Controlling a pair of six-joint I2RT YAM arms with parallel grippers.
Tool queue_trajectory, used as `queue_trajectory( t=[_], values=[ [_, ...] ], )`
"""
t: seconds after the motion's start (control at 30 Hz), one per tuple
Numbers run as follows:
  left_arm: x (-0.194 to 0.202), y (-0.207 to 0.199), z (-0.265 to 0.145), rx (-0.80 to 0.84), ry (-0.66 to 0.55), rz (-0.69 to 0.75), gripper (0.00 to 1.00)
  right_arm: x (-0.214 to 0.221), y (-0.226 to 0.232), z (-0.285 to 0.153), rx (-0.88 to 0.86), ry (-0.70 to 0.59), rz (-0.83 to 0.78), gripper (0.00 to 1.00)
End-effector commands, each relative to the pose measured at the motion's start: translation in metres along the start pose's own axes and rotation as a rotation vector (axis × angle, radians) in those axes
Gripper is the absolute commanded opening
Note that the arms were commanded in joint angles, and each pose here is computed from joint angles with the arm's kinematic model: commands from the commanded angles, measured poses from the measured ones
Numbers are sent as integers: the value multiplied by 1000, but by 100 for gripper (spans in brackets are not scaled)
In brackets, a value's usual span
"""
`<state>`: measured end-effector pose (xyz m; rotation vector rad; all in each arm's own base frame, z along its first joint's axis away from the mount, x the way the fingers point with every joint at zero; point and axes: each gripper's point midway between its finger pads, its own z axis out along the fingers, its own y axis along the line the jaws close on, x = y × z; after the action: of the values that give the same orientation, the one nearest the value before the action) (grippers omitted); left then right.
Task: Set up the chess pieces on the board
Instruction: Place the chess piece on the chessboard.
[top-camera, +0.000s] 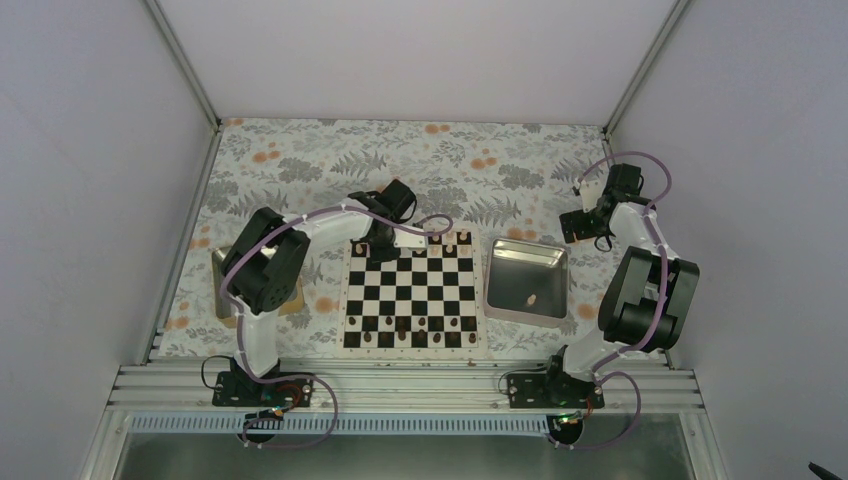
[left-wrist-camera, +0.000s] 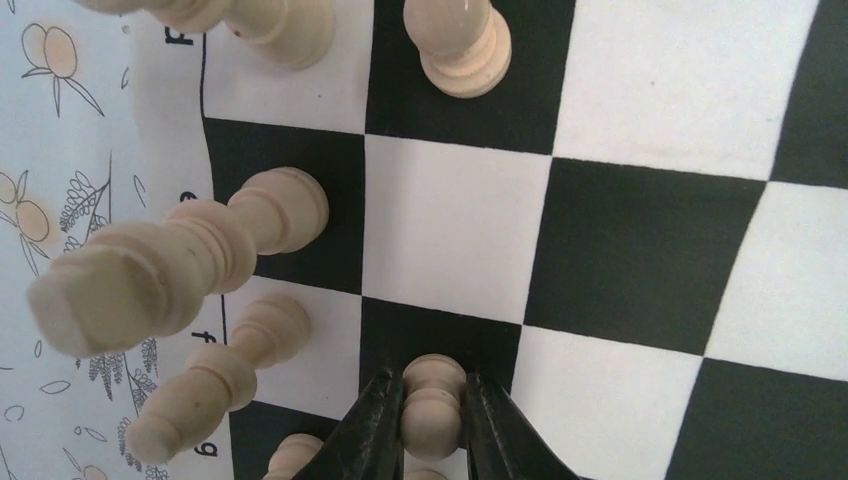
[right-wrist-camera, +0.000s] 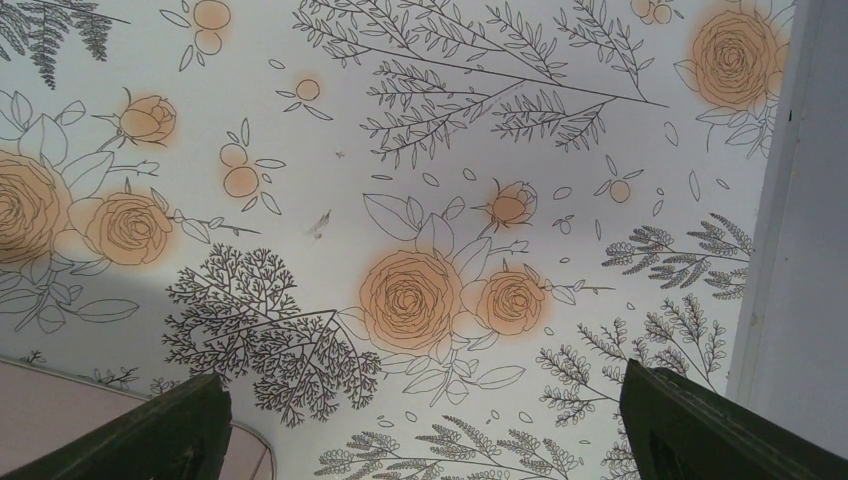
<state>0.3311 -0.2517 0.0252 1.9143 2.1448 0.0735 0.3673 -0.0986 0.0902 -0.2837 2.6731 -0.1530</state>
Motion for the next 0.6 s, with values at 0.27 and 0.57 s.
queue_trajectory(
  t=[0.27,0.57],
  values=[
    [-7,10,-1,-19,-23,3,16,1,3,5,-3,10,-14,100],
    [-3,8,-2,-16,-10,5,24,1,3,4,-2,6,-14,100]
  ],
)
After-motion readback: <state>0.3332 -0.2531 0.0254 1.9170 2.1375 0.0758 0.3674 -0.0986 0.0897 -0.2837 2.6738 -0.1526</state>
